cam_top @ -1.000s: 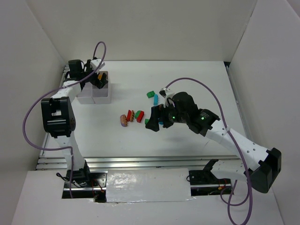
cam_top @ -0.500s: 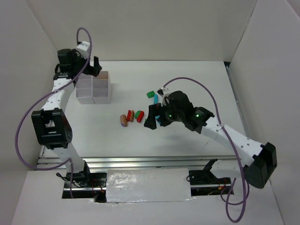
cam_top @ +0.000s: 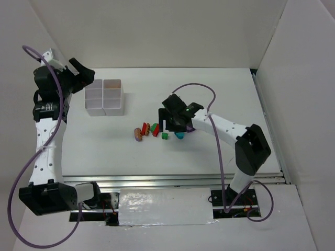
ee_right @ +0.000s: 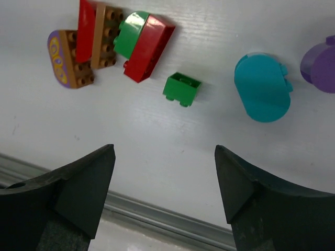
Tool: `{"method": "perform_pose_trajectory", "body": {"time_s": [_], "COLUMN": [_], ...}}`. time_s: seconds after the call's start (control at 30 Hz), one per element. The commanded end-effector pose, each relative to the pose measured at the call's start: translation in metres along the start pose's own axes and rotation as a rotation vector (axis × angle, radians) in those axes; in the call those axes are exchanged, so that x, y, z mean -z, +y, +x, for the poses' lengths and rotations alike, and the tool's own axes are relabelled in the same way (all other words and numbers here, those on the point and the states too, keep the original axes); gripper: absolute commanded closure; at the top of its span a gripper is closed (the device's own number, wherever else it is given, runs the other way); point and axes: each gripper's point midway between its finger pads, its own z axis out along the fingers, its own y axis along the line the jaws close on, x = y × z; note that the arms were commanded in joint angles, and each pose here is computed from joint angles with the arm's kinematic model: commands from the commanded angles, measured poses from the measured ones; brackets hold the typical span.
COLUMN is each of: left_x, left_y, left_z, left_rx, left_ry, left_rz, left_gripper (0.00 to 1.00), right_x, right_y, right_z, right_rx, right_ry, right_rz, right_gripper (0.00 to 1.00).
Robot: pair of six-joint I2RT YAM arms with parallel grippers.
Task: Sort the legos into containers by color
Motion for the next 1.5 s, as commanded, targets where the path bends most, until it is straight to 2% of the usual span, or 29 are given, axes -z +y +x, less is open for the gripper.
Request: {"method": "perform_pose_trajectory", "body": {"time_s": [0.0, 0.03, 0.1, 0.13, 0.17, 0.27, 0.57, 0.9, 0.97, 1.07, 1.27, 1.47], "left_x": [-0.005, 0.0, 0.009, 0.016, 0.021, 0.046, 0.072, 0.076, 0.076, 0.074, 0.072, 0.074], "left_y": [0.006, 0.009, 0.014, 0.019, 0.018, 0.003, -0.003, -0.013, -0.017, -0.019, -0.034, -0.034], "left_z": [0.044, 0.053, 0.062, 0.073, 0.077, 0.091, 0.109, 0.123, 0.124, 0.123, 0.133, 0.136], "left_rx": [0.125, 0.144, 0.166, 0.178, 0.188, 0.198, 0.077, 0.038, 0.026, 0.011, -0.01, -0.018], "left_ry": [0.119, 0.154, 0.183, 0.225, 0.235, 0.255, 0.291, 0.332, 0.34, 0.335, 0.378, 0.38], "left_rz": [0.003, -0.014, -0.057, -0.08, -0.078, -0.006, -0.031, 0.018, 0.035, 0.033, 0.098, 0.107], "left_gripper": [0.0, 0.01, 0.0, 0.0, 0.01, 0.0, 0.01, 0.0, 0.0, 0.01, 0.0, 0.01], "right_x": [-0.009, -0.013, -0.024, -0.03, -0.034, -0.049, -0.073, -0.088, -0.082, -0.074, -0.086, -0.092], "right_y": [-0.005, -0.006, -0.01, -0.013, -0.014, -0.015, -0.014, -0.008, -0.002, 0.008, 0.005, 0.004], "right_z": [-0.015, -0.016, -0.015, -0.013, -0.01, -0.006, 0.002, 0.011, 0.006, 0.0, -0.003, 0.003], "right_rx": [-0.048, -0.064, -0.072, -0.079, -0.077, -0.076, -0.081, -0.099, -0.096, -0.046, 0.088, 0.102], "right_ry": [-0.034, -0.039, -0.044, -0.037, -0.033, -0.019, 0.008, 0.022, -0.007, -0.05, -0.012, 0.001], "right_rz": [0.086, 0.099, 0.128, 0.147, 0.15, 0.155, 0.177, 0.184, 0.166, 0.128, 0.167, 0.137], "right_gripper": [0.17, 0.23, 0.26, 0.34, 0.35, 0.35, 0.35, 0.36, 0.36, 0.36, 0.35, 0.36]}}
